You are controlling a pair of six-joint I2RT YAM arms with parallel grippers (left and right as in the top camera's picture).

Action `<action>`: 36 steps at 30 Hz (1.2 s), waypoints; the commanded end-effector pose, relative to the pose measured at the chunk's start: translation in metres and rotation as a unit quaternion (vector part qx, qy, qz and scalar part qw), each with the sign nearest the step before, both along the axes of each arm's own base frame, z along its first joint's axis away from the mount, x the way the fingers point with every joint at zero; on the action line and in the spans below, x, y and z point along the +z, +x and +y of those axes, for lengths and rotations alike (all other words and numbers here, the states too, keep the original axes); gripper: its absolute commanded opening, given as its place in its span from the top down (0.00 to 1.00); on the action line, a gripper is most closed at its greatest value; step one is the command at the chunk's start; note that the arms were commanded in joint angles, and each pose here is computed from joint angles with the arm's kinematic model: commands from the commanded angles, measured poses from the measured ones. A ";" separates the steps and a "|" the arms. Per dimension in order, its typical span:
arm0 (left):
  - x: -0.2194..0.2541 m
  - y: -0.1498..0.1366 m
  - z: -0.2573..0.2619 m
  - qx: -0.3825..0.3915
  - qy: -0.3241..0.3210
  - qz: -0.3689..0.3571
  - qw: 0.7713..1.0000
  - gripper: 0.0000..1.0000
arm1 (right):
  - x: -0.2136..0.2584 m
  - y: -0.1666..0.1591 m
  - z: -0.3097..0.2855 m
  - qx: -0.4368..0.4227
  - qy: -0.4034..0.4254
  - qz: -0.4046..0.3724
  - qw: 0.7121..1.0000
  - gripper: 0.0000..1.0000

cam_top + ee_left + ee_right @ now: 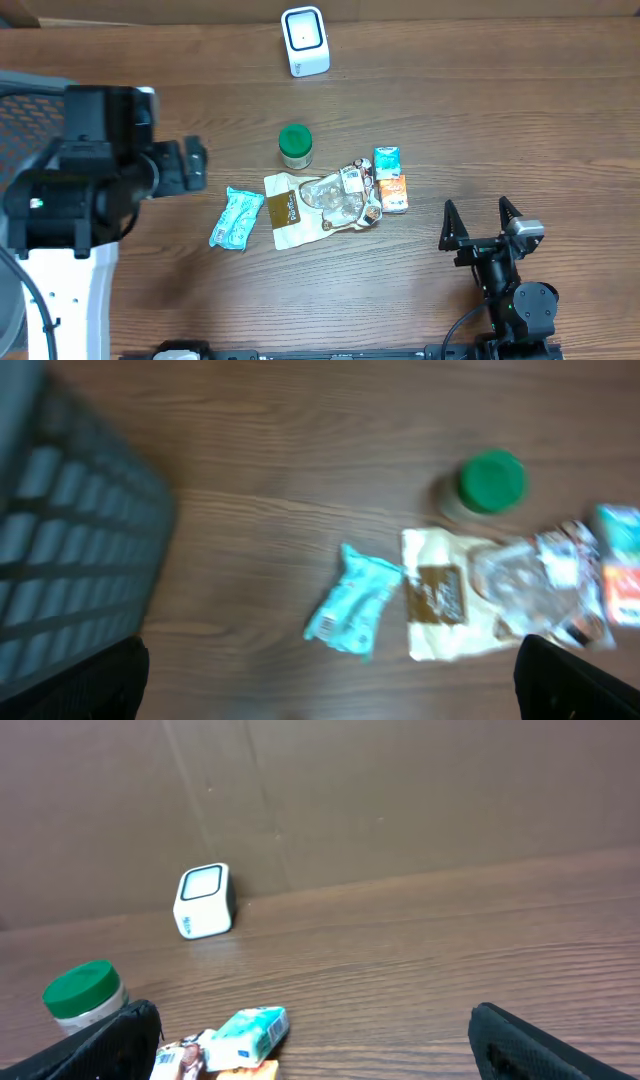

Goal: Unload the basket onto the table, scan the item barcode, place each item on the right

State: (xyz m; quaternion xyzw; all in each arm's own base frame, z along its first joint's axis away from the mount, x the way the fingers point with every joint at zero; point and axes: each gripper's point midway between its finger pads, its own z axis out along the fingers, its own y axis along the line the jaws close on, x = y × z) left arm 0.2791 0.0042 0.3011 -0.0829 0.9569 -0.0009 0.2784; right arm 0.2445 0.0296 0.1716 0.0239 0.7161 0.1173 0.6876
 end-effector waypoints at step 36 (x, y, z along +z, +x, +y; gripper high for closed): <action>-0.055 0.037 0.024 0.037 -0.017 0.094 0.995 0.00 | 0.024 0.028 0.080 0.191 0.115 0.355 0.908 0.00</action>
